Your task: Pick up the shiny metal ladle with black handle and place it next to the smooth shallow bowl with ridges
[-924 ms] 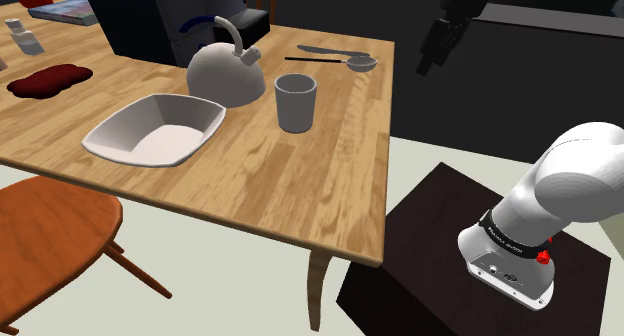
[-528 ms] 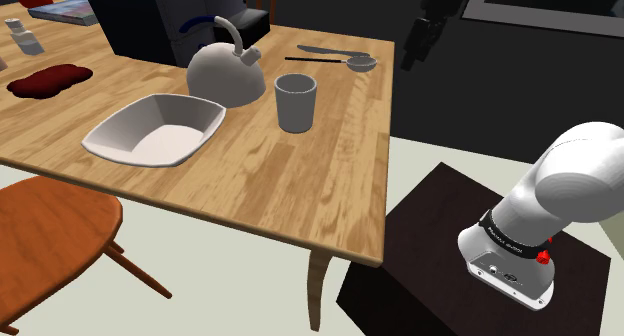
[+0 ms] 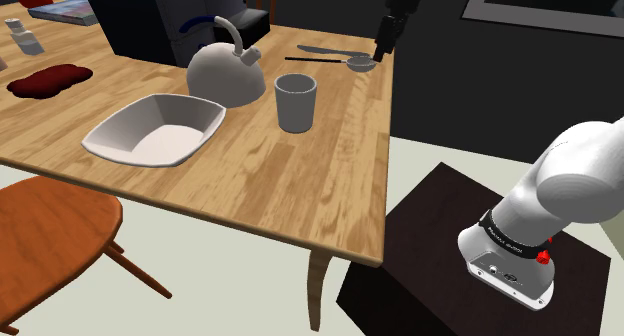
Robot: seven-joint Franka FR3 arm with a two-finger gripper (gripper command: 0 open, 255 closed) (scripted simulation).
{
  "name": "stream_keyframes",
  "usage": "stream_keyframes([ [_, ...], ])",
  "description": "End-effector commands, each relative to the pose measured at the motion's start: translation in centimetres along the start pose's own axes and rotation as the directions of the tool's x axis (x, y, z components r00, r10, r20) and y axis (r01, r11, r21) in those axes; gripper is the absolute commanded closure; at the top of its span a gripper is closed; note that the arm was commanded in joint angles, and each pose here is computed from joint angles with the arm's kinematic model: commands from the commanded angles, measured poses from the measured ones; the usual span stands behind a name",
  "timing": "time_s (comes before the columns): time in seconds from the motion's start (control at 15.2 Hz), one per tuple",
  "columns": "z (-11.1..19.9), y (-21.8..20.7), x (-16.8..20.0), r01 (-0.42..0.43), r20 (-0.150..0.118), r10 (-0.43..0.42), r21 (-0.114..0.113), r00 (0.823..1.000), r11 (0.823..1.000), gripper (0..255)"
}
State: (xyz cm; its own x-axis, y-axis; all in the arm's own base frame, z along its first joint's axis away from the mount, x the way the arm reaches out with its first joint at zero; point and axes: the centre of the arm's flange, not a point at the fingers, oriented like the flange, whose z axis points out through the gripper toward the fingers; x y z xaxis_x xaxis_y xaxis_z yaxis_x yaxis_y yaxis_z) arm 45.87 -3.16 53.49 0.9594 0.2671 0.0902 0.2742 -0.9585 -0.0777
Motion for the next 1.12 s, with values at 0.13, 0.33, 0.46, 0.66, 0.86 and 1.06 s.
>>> stream_keyframes([
  [0.13,1.6,2.4,4.9,0.074,0.001,-0.074,0.012,0.997,0.997,0],
  [0.33,2.6,3.9,8.5,0.128,0.000,-0.128,0.021,0.992,0.992,0],
  [0.46,3.3,4.8,10.9,0.163,0.000,-0.163,0.027,0.987,0.986,0],
  [0.66,4.3,5.9,14.6,0.216,-0.001,-0.216,0.036,0.976,0.976,0],
  [0.86,5.3,6.8,18.3,0.267,-0.003,-0.267,0.045,0.964,0.963,0],
  [1.06,6.9,6.8,18.3,0.267,-0.003,-0.267,0.045,0.964,0.963,0],
])
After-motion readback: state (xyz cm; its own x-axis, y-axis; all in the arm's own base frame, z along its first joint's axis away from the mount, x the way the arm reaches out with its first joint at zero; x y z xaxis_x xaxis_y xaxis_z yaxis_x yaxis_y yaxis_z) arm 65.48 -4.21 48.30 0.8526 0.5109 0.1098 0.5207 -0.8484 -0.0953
